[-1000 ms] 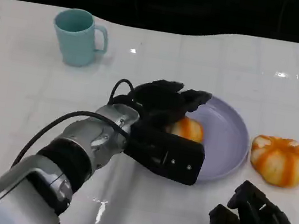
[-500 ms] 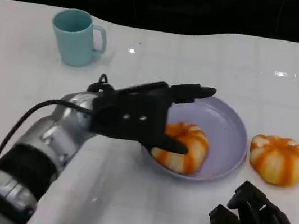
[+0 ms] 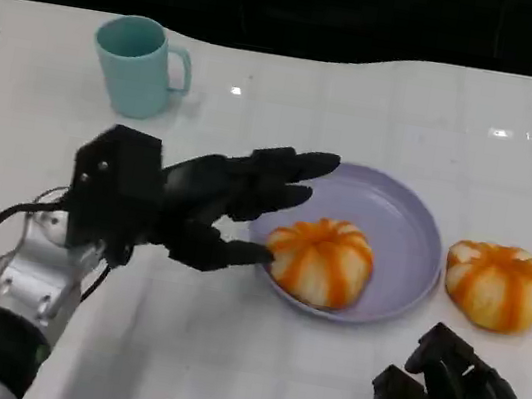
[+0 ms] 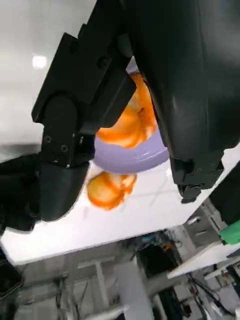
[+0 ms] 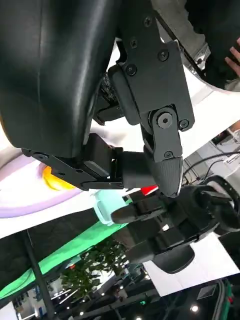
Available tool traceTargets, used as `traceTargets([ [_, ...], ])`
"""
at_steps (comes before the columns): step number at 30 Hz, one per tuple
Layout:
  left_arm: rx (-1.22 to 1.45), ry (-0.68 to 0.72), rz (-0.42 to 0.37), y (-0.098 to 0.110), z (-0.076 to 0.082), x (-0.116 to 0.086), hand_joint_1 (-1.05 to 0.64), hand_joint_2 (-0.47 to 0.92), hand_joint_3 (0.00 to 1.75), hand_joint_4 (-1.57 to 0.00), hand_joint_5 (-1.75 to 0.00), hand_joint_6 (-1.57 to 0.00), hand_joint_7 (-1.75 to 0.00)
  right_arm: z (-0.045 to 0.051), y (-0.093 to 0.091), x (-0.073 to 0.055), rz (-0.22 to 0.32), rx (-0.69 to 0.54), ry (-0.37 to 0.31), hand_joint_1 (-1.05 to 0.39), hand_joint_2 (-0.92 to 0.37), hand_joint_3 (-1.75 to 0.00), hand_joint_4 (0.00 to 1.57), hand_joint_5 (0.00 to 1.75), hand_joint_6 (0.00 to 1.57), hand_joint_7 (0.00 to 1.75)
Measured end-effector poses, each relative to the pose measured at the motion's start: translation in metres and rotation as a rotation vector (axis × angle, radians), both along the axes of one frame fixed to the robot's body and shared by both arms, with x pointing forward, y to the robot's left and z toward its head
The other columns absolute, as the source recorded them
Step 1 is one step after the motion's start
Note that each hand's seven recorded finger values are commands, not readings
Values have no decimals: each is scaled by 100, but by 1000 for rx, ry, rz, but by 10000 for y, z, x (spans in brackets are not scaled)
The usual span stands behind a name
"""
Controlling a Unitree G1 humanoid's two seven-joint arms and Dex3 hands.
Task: Grasp the bread from the table and place it into the plate.
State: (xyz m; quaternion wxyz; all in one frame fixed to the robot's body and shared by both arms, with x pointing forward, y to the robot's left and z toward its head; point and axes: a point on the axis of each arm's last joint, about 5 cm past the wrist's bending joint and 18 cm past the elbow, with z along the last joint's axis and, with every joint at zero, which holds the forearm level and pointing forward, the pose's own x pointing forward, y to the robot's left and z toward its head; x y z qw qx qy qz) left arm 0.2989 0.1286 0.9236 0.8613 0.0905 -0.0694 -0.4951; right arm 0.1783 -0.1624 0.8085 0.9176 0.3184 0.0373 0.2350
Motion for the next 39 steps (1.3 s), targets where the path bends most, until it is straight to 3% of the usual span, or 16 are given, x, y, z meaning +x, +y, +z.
traceTargets([
  [8,-25,32,-2,193,-100,-147,-38,72,2,-2,-1,-5,-2,18,-9,-16,-3,-1,7,-56,-92,-23,78,168,69,141],
  [10,-28,12,6,223,-90,-188,-39,76,5,-5,-3,-7,-2,22,-11,-21,-4,0,12,-56,-92,-22,78,169,69,141],
  [11,-32,5,8,228,-93,-213,-47,74,18,-7,-5,-9,-2,23,-12,-24,-4,1,16,-56,-92,-22,78,169,69,141],
  [13,-42,-11,15,236,-108,-268,-61,47,82,-9,-11,-13,-1,24,-12,-30,-3,2,23,-55,-92,-23,77,169,69,141],
  [14,-49,-19,18,241,-118,-295,-64,43,93,-10,-12,-14,-2,23,-13,-35,-3,3,26,-55,-92,-23,77,169,68,141],
  [19,-78,-47,29,265,-168,-379,-63,31,117,-13,-19,-18,-2,29,-16,-39,-4,2,22,-55,-92,-24,76,170,68,142],
  [22,-79,-47,30,270,-181,-405,-62,28,121,-13,-21,-19,-1,29,-16,-39,-4,1,21,-55,-92,-25,76,170,67,142],
  [23,-80,-48,30,270,-181,-410,-66,54,69,-9,-20,-15,-2,29,-17,-39,-4,1,21,-55,-92,-25,77,170,68,142],
  [24,-80,-50,29,271,-179,-411,-70,70,38,-5,-21,-14,-2,29,-17,-39,-4,1,21,-56,-92,-25,77,170,68,142],
  [25,-79,-52,29,273,-172,-415,-76,82,19,-3,-20,-12,-1,30,-17,-40,-4,1,20,-56,-92,-25,77,170,68,143],
  [26,-78,-55,28,275,-163,-417,-85,87,12,-1,-16,-10,-1,31,-18,-41,-4,1,19,-56,-92,-25,77,171,68,143],
  [28,-77,-42,28,280,-157,-422,-100,91,8,0,-5,-5,-1,32,-18,-43,-5,-1,18,-56,-92,-26,77,171,68,143],
  [32,-90,-2,30,286,-157,-441,-104,92,9,0,0,-2,0,32,-19,-46,-6,-2,17,-56,-92,-26,77,171,68,144],
  [36,-104,13,29,296,-148,-481,-83,91,4,-17,-10,-12,-5,41,-21,-46,-6,-3,12,-56,-92,-25,78,171,68,144],
  [37,-124,28,34,304,-170,-505,-79,92,4,-23,-18,-18,-5,43,-21,-45,-6,-3,11,-56,-92,-25,78,171,68,144],
  [39,-147,53,45,320,-224,-552,-73,92,10,-29,-73,-46,-13,44,-22,-46,-6,-3,11,-56,-92,-24,78,171,68,144],
])
